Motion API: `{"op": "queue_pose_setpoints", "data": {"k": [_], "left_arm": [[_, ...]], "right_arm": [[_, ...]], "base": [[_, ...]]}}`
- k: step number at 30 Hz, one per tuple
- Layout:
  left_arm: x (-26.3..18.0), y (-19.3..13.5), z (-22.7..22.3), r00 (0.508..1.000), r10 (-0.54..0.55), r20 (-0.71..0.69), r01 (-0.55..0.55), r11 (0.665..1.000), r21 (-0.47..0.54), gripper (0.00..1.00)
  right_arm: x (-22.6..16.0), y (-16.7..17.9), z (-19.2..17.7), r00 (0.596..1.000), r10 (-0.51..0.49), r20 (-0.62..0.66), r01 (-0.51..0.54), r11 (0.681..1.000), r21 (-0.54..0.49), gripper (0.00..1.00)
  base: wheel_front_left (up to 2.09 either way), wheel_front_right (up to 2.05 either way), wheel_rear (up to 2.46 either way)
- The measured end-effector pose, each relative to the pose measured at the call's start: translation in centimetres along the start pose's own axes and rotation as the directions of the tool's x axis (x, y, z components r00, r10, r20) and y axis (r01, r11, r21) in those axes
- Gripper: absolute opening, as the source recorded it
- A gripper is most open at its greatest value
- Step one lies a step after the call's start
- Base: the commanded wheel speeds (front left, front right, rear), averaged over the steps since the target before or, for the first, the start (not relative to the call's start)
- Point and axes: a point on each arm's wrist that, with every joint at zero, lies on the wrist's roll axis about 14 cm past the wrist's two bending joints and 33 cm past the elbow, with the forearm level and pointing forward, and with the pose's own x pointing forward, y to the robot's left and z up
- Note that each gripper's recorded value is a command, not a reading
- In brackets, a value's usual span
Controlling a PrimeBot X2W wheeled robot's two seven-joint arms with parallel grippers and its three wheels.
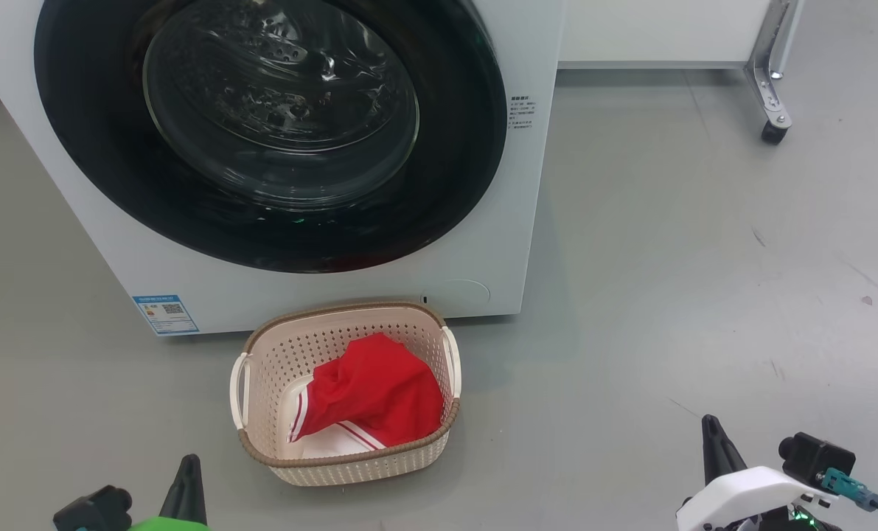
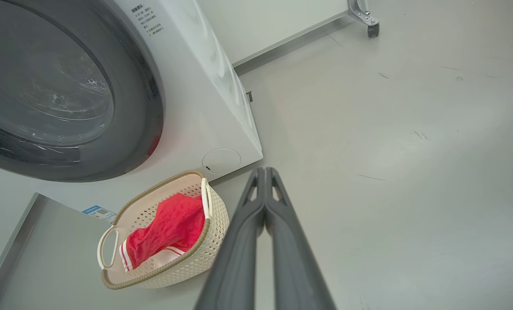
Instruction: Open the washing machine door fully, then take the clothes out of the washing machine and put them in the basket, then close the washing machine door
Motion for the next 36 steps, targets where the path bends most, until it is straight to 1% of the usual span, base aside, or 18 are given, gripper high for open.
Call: {"op": "queue_pose_setpoints", "data": {"k": [7, 16, 25, 35, 36], "left_arm": [[0.3, 0.0, 0.3, 1.000, -0.002, -0.006, 0.001, 0.995, -0.097, 0.00], [0.8, -0.3, 1.0, 1.000, -0.010, 0.000, 0.009, 0.976, -0.216, 0.00], [1.2, -0.3, 1.6, 1.000, -0.020, 0.005, 0.021, 0.943, -0.331, 0.00], [1.7, -0.6, 2.7, 0.999, -0.042, 0.027, 0.049, 0.890, -0.452, 0.00], [1.7, -0.6, 2.7, 0.999, -0.042, 0.027, 0.049, 0.890, -0.452, 0.00]], "right_arm": [[0.3, -0.3, 0.7, 1.000, -0.017, 0.009, 0.016, 0.995, 0.098, 0.00], [0.5, -0.8, 1.6, 0.999, -0.032, 0.022, 0.026, 0.975, 0.223, 0.00], [0.8, -1.1, 2.6, 0.999, -0.039, 0.037, 0.024, 0.939, 0.343, 0.00], [1.0, -1.3, 3.7, 0.997, -0.043, 0.059, 0.010, 0.881, 0.472, 0.00], [1.0, -1.3, 3.7, 0.997, -0.043, 0.059, 0.010, 0.881, 0.472, 0.00]], "base": [[0.00, 0.00, 0.00], [0.00, 0.00, 0.00], [0.00, 0.00, 0.00], [0.00, 0.00, 0.00], [0.00, 0.00, 0.00]]}}
